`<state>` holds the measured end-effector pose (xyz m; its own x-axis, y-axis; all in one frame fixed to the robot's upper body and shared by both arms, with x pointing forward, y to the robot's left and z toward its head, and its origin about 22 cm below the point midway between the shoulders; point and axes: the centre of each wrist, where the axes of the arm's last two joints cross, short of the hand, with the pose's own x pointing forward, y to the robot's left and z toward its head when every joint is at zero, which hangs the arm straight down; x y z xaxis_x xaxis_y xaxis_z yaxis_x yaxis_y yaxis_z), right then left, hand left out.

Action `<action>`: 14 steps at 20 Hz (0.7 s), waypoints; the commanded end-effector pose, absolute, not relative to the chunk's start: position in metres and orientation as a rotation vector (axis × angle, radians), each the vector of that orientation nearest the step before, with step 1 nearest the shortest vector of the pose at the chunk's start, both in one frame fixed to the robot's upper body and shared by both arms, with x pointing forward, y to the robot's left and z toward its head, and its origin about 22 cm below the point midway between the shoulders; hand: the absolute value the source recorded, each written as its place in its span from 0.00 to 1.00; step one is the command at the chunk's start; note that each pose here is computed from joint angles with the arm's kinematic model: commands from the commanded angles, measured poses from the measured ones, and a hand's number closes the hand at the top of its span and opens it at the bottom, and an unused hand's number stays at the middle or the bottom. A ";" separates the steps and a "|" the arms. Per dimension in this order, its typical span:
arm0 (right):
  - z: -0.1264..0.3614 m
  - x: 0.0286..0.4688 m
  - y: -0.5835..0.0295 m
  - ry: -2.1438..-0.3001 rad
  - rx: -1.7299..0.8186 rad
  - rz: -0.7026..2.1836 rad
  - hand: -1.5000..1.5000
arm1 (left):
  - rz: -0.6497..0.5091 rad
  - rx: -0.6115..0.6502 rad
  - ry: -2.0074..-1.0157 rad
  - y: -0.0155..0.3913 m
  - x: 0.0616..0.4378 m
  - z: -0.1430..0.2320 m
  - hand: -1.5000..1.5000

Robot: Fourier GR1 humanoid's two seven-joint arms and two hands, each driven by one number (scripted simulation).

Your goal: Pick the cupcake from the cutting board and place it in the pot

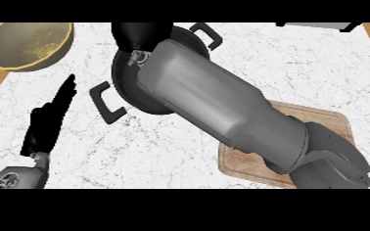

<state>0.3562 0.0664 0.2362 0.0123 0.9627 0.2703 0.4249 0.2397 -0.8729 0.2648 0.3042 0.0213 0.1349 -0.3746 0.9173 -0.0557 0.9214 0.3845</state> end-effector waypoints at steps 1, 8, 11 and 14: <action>0.234 0.375 0.061 -1.501 -1.294 0.535 1.00 | -0.238 0.371 -1.433 0.303 0.264 0.032 0.50; 0.216 0.414 0.034 -1.423 -1.325 0.601 1.00 | -0.236 0.358 -1.443 0.292 0.263 0.021 0.50; 0.179 0.421 0.019 -1.355 -1.387 0.662 1.00 | -0.254 0.343 -1.446 0.297 0.262 0.022 0.50; 0.186 0.427 0.013 -1.378 -1.247 0.540 1.00 | -0.248 0.346 -1.450 0.298 0.266 0.030 0.50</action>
